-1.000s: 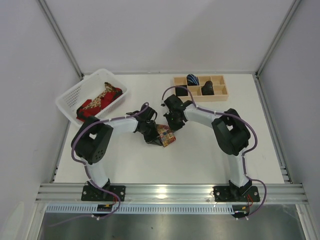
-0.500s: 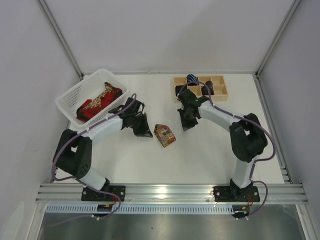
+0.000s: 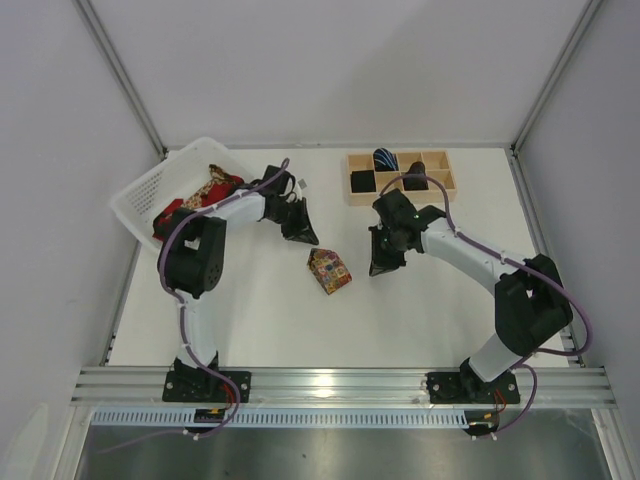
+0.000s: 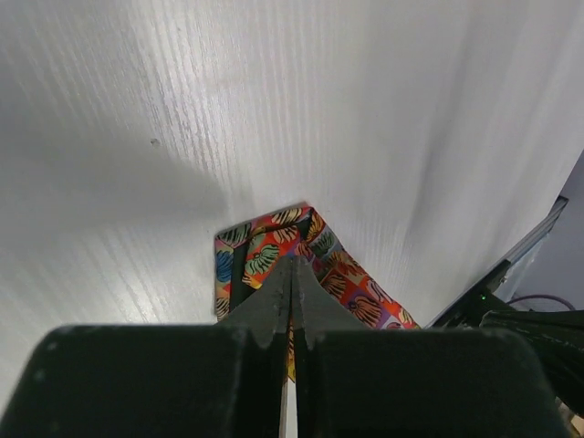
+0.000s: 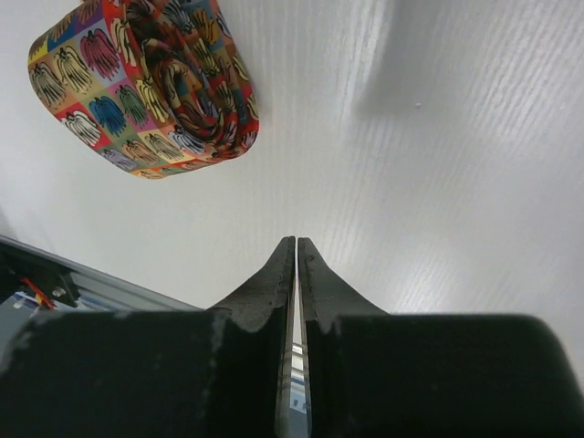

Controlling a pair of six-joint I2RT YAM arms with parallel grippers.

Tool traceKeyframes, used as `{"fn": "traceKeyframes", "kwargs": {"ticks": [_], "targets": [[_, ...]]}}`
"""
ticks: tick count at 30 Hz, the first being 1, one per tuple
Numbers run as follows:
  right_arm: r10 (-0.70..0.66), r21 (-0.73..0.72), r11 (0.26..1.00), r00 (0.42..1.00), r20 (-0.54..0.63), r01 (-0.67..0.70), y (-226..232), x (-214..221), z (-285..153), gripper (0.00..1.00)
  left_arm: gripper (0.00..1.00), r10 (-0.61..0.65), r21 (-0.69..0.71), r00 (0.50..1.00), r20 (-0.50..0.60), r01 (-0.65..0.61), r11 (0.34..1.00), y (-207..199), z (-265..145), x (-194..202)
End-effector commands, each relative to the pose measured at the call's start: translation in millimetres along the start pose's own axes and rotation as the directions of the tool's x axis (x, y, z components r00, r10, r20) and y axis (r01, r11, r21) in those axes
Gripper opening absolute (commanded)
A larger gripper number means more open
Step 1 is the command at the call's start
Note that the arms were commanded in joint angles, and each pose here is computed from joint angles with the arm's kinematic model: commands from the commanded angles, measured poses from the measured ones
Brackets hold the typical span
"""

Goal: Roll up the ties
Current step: Roll the tie

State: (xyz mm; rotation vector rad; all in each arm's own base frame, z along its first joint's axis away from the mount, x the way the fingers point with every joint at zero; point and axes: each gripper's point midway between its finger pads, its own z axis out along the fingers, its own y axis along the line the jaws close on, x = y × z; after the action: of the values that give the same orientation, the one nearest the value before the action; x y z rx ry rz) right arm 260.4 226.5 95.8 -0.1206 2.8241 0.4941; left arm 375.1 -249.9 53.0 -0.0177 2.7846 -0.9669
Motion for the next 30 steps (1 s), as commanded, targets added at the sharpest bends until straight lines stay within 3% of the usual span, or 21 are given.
{"fn": "traceKeyframes", "kwargs": {"ticks": [1, 10, 15, 19, 24, 27, 29, 30], "targets": [[0.045, -0.079, 0.996, 0.999, 0.024, -0.043, 15, -1, -7, 0.08, 0.01, 0.059, 0.060, 0.998, -0.030, -0.058, 0.997, -12, 5, 8], [0.061, -0.119, 0.991, 0.998, -0.010, -0.062, 22, 5, -2, 0.11, 0.01, -0.020, -0.138, 0.997, -0.069, 0.010, 0.990, 48, 31, 34], [0.063, -0.133, 0.989, 0.998, -0.023, -0.066, 23, 7, 2, 0.11, 0.00, -0.073, -0.251, 0.996, -0.042, 0.060, 0.966, 70, 14, 57], [0.066, -0.145, 0.987, 0.997, -0.036, -0.070, 25, 9, 6, 0.12, 0.00, -0.157, -0.301, 0.987, -0.022, 0.143, 0.943, 87, -2, 97], [0.071, -0.154, 0.985, 0.995, -0.064, -0.080, 22, 16, 12, 0.18, 0.01, -0.214, -0.263, 0.977, 0.025, 0.213, 0.941, 81, -25, 125], [0.082, -0.195, 0.976, 0.993, -0.082, -0.097, 21, 18, 15, 0.24, 0.08, -0.198, -0.240, 0.980, 0.032, 0.200, 0.950, 72, -37, 128], [0.078, -0.261, 0.959, 0.990, -0.121, -0.107, 29, 23, 15, 0.34, 0.14, -0.136, -0.198, 0.989, 0.060, 0.145, 0.969, 56, -51, 119], [0.078, -0.283, 0.953, 0.989, -0.127, -0.111, 32, 23, 16, 0.37, 0.22, -0.116, -0.173, 0.991, 0.070, 0.127, 0.977, 47, -57, 114]]}}
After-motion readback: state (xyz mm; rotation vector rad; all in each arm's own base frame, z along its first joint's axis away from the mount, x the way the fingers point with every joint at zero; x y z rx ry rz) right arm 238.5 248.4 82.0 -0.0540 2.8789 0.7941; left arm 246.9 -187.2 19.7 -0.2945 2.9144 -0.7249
